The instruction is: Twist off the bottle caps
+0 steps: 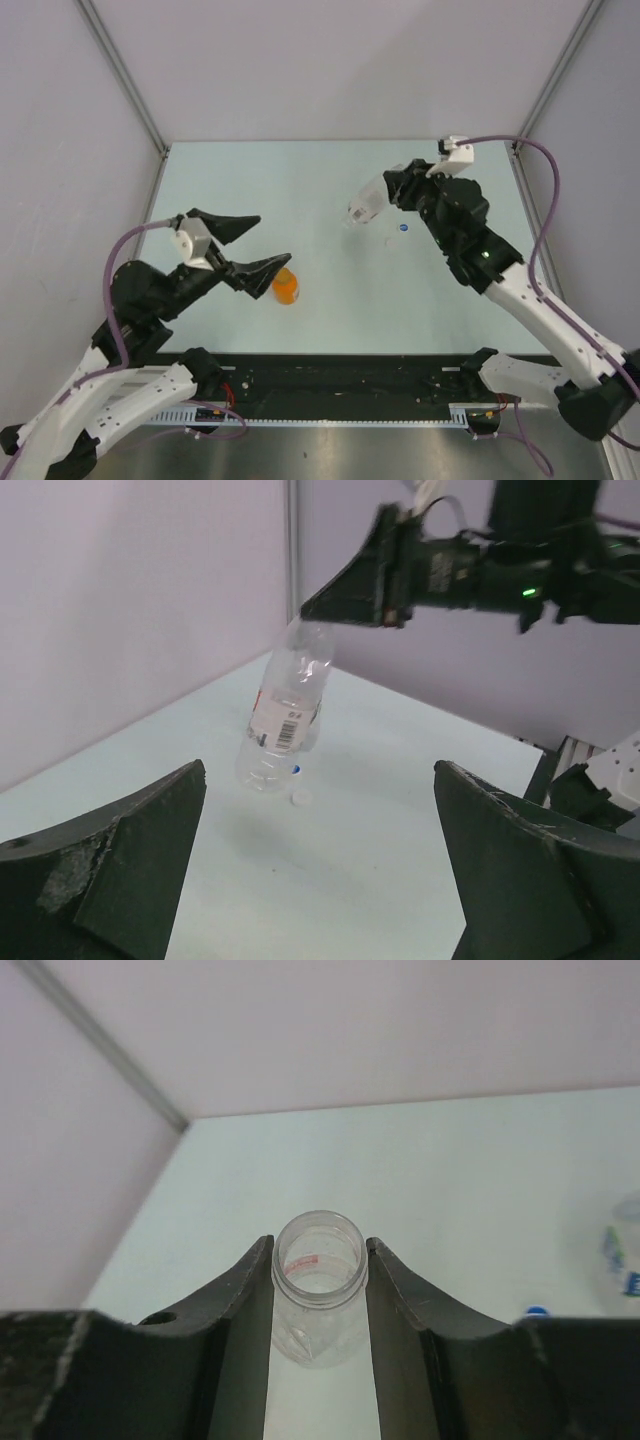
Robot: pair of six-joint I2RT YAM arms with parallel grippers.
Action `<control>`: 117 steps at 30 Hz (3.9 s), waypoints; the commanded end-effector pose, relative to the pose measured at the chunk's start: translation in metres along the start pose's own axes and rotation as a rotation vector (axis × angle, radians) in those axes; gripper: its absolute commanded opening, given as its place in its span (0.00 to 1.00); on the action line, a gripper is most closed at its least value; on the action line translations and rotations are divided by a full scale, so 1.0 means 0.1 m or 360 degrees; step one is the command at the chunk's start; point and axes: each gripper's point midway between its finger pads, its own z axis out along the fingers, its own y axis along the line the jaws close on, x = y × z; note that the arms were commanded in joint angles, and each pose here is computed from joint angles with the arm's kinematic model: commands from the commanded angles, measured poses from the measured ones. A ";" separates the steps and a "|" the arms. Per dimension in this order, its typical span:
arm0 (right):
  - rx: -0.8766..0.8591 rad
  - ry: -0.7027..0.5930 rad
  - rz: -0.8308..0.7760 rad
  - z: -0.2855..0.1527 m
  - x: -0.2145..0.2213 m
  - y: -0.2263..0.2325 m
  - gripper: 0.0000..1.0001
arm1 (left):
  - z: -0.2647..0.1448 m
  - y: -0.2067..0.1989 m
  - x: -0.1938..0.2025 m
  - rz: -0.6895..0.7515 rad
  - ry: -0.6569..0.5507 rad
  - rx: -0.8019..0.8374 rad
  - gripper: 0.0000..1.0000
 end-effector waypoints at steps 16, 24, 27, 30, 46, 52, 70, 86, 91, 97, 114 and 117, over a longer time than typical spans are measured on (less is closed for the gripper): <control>0.0665 -0.0127 -0.0346 1.32 0.32 -1.17 0.00 | -0.46 0.07 0.42 -0.0048 0.0053 -0.0120 1.00; 0.0735 -0.0038 -0.0468 1.60 0.60 -1.32 0.00 | -0.45 0.06 0.53 -0.0070 0.0093 -0.0107 1.00; 0.0754 -0.0005 -0.0497 1.67 0.66 -1.36 0.00 | -0.46 0.08 0.54 -0.0069 0.0089 -0.0119 1.00; 0.0765 0.0017 -0.0504 1.72 0.70 -1.38 0.00 | -0.45 0.07 0.57 -0.0067 0.0107 -0.0113 1.00; 0.0784 0.0194 -0.0485 1.74 0.96 -1.54 0.08 | -0.34 0.05 0.65 -0.0077 0.0151 -0.0081 1.00; 0.0770 0.0195 -0.0476 1.74 0.96 -1.52 0.18 | -0.33 0.04 0.69 -0.0088 0.0157 -0.0069 1.00; 0.0754 0.0180 -0.0423 1.72 0.84 -1.44 0.62 | -0.33 0.03 0.73 -0.0097 0.0160 -0.0060 1.00; 0.0731 0.0146 -0.0409 1.64 0.71 -1.30 0.70 | -0.36 0.02 0.71 -0.0100 0.0146 -0.0049 1.00; 0.0716 0.0131 -0.0405 1.62 0.66 -1.24 0.71 | -0.37 0.01 0.71 -0.0101 0.0142 -0.0047 1.00; 0.0697 0.0117 -0.0401 1.60 0.60 -1.15 0.72 | -0.38 0.00 0.71 -0.0105 0.0133 -0.0038 1.00; 0.0606 0.0098 -0.0371 1.43 0.49 -0.80 0.72 | -0.37 0.00 0.71 -0.0101 0.0137 -0.0041 1.00; 0.0608 0.0125 -0.0385 1.33 0.50 -0.72 0.72 | -0.37 0.01 0.72 -0.0096 0.0139 -0.0044 1.00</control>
